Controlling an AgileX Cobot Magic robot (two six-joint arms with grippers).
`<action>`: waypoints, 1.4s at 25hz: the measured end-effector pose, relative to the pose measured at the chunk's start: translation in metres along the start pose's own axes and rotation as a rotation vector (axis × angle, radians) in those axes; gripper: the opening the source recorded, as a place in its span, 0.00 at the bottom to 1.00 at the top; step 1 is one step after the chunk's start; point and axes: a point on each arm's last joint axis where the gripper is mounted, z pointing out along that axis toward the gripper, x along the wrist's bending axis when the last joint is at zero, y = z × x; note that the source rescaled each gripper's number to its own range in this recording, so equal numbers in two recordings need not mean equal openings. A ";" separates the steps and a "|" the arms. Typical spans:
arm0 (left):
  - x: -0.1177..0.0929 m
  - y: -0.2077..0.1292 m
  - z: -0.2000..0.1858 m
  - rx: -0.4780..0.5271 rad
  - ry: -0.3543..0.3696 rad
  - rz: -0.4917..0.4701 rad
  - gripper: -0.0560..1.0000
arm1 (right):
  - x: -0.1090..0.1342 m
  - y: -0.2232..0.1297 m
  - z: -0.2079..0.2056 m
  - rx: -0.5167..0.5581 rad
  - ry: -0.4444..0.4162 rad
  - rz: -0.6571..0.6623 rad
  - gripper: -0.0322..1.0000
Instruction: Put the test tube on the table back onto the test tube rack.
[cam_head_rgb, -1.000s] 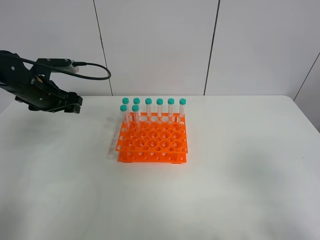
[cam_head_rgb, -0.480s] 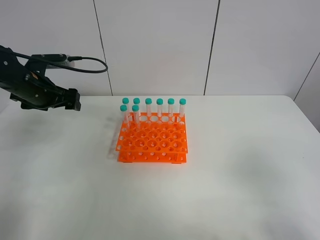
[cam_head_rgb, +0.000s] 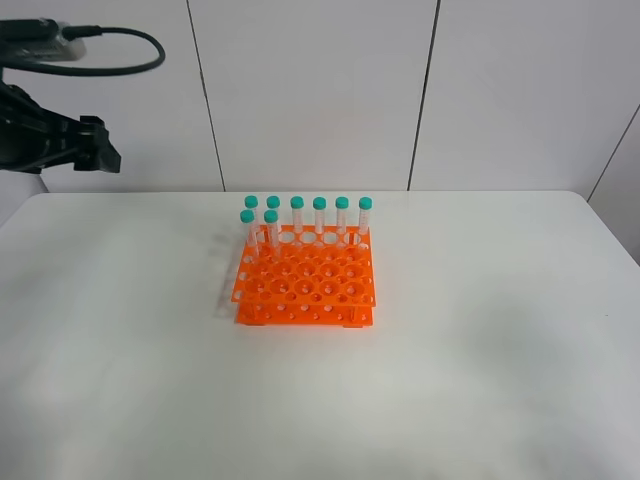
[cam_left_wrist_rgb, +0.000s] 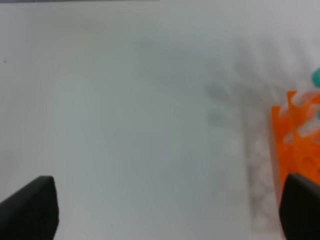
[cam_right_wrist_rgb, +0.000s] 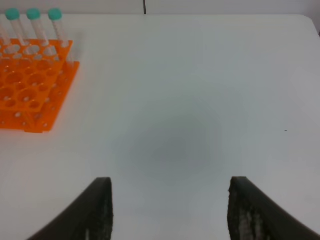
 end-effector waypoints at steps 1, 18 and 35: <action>0.000 0.000 -0.013 -0.019 0.000 0.001 1.00 | 0.000 0.000 0.000 0.000 0.000 0.000 0.47; 0.003 -0.081 -0.171 -0.161 -0.001 0.013 1.00 | 0.000 0.000 0.000 0.000 0.000 0.000 0.47; 0.003 -0.221 -0.200 -0.269 -0.041 -0.005 1.00 | 0.000 0.000 0.000 0.000 0.000 0.000 0.47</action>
